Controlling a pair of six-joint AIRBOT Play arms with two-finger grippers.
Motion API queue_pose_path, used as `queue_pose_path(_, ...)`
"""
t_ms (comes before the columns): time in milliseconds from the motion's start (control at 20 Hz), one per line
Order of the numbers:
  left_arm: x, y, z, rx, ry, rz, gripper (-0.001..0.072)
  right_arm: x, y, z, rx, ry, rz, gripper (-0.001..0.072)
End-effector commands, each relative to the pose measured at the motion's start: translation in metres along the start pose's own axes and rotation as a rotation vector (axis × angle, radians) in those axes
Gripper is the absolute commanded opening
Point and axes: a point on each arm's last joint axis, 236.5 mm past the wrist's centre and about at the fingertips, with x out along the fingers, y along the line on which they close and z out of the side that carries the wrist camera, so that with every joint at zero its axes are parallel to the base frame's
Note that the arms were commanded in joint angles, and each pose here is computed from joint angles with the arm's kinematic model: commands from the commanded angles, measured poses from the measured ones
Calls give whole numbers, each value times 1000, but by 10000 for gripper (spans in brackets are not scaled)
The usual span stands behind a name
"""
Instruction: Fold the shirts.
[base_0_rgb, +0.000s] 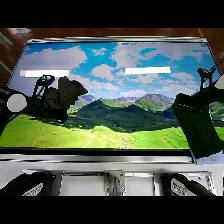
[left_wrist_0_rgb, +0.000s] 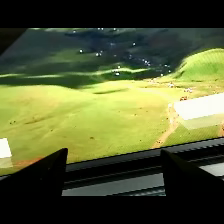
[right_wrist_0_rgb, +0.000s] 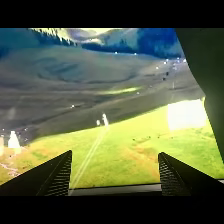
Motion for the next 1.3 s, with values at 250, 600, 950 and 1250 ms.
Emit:
queue_pose_path(250, 0, 0, 0, 0, -1, 0, 678, 0, 0, 0, -1, 0, 0, 663)
queue_pose_path(600, 0, 0, 0, 0, -1, 0, 678, 0, 0, 0, -1, 0, 0, 663)
queue_pose_path(950, -1, -8, 25, -4, -105, -32, 679, 0, 0, 1, -1, -2, 0, 662)
queue_pose_path(1250, -9, -40, 63, -49, -259, -178, 679, 0, 2, 4, -3, -17, 8, 662)
